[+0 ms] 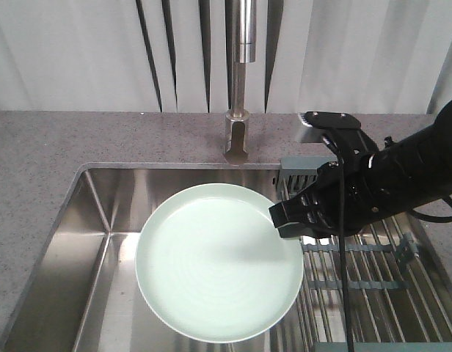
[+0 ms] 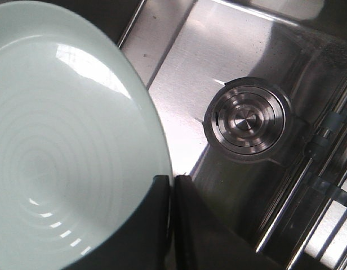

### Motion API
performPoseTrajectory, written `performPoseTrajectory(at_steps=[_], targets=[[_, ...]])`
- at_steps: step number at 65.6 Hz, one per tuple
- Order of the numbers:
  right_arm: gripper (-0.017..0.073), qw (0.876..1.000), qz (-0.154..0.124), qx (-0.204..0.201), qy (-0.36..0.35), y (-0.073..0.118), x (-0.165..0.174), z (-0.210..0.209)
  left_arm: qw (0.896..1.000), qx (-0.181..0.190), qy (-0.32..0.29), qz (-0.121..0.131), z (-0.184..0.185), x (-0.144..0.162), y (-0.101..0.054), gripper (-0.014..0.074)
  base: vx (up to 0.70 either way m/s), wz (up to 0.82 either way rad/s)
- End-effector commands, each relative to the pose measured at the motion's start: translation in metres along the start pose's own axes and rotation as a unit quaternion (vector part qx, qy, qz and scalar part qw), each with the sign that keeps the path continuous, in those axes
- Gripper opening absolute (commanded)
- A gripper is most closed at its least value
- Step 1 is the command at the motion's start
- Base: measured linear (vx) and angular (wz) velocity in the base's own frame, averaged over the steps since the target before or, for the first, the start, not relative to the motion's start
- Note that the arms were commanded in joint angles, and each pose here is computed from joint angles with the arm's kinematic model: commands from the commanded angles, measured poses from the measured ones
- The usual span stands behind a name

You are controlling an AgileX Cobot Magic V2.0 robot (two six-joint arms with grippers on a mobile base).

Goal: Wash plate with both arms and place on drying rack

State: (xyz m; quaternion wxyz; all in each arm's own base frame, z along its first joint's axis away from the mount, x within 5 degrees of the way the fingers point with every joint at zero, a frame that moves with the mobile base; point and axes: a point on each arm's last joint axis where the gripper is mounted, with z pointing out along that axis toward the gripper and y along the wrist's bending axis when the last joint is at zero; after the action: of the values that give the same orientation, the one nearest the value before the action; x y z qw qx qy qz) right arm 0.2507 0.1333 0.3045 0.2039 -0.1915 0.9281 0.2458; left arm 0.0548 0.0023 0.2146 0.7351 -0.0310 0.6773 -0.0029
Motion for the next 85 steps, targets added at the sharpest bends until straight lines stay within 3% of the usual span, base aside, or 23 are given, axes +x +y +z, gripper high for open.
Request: performPoseTrajectory(at_steps=[1,14,31,43,64,85], targets=[[-0.0001,0.999,-0.005,-0.009,-0.045,0.008,-0.008,-0.016,0.997,0.003,-0.071,-0.011,-0.007,-0.038,-0.002,-0.0006,0.00,0.00],[-0.0001,0.999,-0.005,-0.009,-0.045,0.008,-0.008,-0.016,0.998,0.006,-0.054,-0.008,-0.017,-0.082,-0.005,-0.0006,0.00,0.00],[-0.0001,0.999,-0.005,-0.009,-0.045,0.008,-0.008,-0.016,0.999,0.006,0.036,-0.007,-0.003,-0.133,-0.008,-0.0006,0.00,0.00],[-0.0001,0.999,-0.005,-0.009,-0.045,0.008,-0.008,-0.016,0.992,0.004,0.123,-0.007,0.025,-0.153,-0.010,-0.0006,0.00,0.00],[-0.0001,0.999,-0.005,-0.009,-0.045,0.008,-0.008,-0.016,0.968,-0.002,0.252,-0.004,0.081,-0.135,-0.009,-0.0006,0.00,0.00],[-0.0001,0.999,-0.005,-0.009,-0.045,0.008,-0.008,-0.016,0.954,-0.005,0.301,-0.006,0.109,-0.117,-0.008,0.0005,0.00,0.00]])
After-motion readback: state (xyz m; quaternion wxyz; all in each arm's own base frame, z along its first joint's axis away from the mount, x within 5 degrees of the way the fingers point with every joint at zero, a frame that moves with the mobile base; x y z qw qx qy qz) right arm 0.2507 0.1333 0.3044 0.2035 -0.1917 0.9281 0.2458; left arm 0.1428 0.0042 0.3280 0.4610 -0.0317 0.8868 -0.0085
